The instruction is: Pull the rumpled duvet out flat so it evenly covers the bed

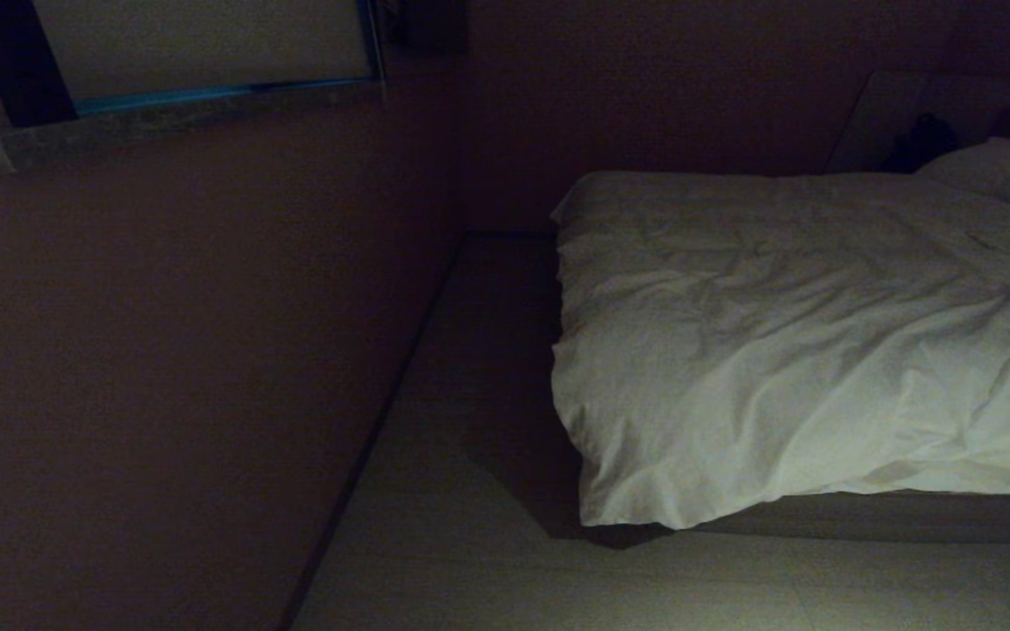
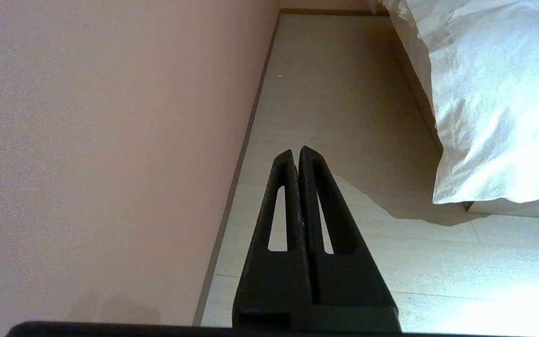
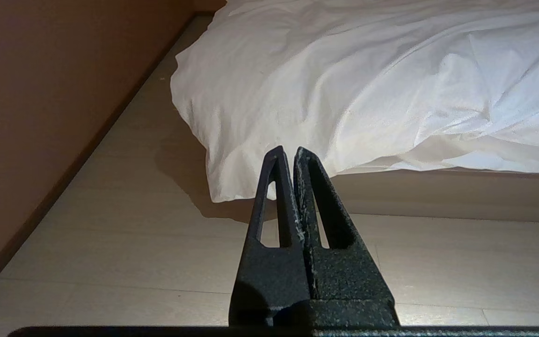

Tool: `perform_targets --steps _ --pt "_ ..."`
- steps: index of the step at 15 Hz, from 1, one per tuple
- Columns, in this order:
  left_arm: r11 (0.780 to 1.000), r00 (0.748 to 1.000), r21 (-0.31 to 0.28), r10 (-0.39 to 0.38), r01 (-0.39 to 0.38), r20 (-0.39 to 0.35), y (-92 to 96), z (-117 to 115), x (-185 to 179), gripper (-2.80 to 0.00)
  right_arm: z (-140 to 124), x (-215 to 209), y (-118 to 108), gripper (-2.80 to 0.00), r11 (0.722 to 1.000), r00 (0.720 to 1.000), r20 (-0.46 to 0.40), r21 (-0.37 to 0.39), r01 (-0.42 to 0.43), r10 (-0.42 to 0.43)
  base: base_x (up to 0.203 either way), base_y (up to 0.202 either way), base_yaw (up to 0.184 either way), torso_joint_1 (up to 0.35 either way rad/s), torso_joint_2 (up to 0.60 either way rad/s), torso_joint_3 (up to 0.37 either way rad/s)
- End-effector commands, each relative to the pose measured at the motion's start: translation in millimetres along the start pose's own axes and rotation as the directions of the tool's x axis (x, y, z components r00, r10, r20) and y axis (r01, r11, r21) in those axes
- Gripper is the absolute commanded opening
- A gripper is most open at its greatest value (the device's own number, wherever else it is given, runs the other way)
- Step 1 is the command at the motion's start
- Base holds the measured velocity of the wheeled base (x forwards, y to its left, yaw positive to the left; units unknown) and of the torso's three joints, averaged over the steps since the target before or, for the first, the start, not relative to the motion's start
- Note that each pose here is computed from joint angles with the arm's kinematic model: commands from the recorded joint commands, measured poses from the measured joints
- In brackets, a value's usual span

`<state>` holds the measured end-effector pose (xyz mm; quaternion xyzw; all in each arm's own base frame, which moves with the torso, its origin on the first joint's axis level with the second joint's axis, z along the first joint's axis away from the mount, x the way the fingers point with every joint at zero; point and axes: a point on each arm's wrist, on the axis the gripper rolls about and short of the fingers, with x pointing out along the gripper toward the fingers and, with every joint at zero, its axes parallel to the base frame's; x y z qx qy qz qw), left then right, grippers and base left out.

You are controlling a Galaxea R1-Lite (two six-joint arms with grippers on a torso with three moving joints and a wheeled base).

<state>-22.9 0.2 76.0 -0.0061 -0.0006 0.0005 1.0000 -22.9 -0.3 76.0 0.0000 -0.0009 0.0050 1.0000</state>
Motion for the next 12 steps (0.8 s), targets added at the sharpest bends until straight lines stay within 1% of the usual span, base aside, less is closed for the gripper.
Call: perform_targets --steps 1,12 --pt "1.000 1.000 0.000 0.000 0.000 0.000 0.0 -0.1 0.0 -2.80 0.0 0.1 0.0 -2.80 1.000 1.000 -0.001 0.001 0.001 -0.001 0.000 0.000 0.000 0.000 0.00 0.000" --pt "1.000 1.000 0.000 0.000 0.000 0.000 0.0 -0.1 0.0 -2.80 0.1 0.1 0.0 -2.80 1.000 1.000 0.000 0.000 0.000 0.000 0.000 0.000 0.000 0.000 0.00 0.000"
